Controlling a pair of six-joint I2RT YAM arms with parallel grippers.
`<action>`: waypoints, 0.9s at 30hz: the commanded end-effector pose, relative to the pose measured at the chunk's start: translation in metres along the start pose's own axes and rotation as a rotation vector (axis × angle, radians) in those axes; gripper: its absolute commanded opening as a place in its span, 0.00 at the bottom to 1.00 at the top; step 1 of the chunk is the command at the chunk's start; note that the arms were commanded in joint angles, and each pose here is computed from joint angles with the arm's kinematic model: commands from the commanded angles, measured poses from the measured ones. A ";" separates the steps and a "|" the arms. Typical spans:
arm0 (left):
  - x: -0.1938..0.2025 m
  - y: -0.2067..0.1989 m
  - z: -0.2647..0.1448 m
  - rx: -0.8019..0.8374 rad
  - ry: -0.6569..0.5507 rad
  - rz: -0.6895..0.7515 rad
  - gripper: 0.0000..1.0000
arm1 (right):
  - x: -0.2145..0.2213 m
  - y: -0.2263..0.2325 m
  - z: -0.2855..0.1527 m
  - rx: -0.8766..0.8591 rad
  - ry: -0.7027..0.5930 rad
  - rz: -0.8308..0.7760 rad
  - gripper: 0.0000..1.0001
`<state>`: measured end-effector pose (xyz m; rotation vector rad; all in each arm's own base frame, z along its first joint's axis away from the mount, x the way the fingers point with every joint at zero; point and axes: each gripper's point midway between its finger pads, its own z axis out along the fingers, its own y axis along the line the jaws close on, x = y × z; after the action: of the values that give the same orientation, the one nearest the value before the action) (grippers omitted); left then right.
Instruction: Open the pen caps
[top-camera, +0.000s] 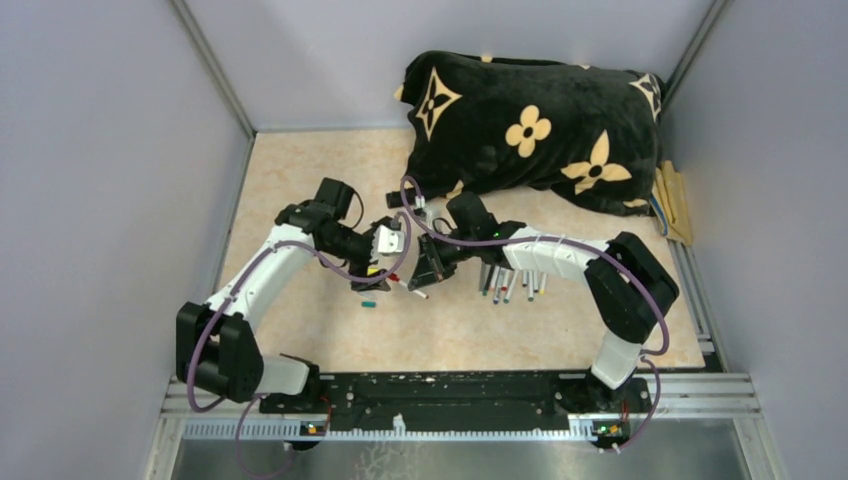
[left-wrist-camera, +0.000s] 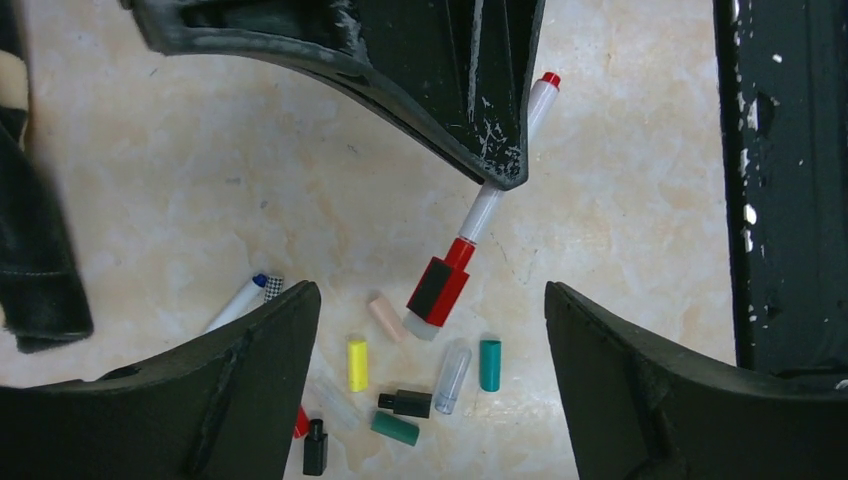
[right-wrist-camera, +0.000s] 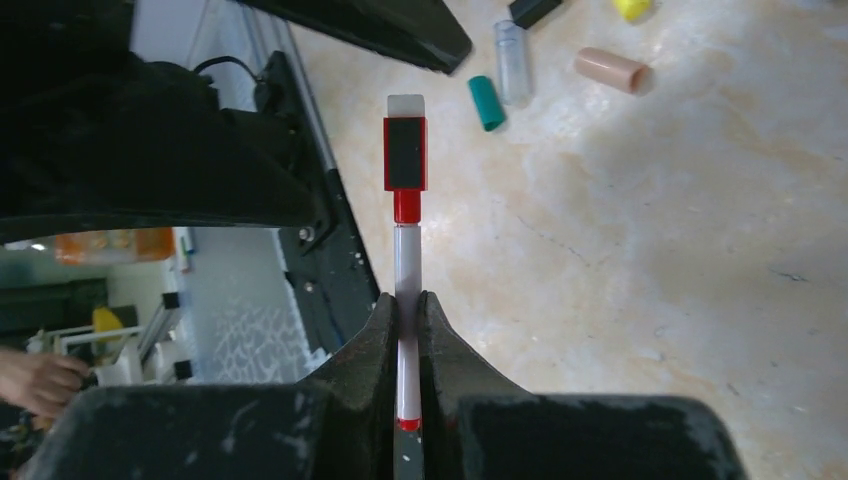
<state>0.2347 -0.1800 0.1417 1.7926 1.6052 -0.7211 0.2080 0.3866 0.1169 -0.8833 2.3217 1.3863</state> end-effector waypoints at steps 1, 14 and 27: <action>0.014 -0.012 0.009 0.036 0.068 0.076 0.84 | -0.018 0.039 -0.005 -0.168 -0.021 -0.030 0.00; 0.013 -0.012 0.012 0.030 0.084 0.086 0.36 | -0.025 0.041 -0.007 -0.216 -0.041 0.012 0.00; 0.005 -0.005 0.010 0.012 0.100 0.136 0.01 | -0.016 0.048 0.010 -0.277 -0.005 0.052 0.17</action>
<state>0.2200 -0.1776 0.1162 1.9487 1.6125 -0.6424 0.1955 0.4064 0.1391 -0.8464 2.2736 1.6773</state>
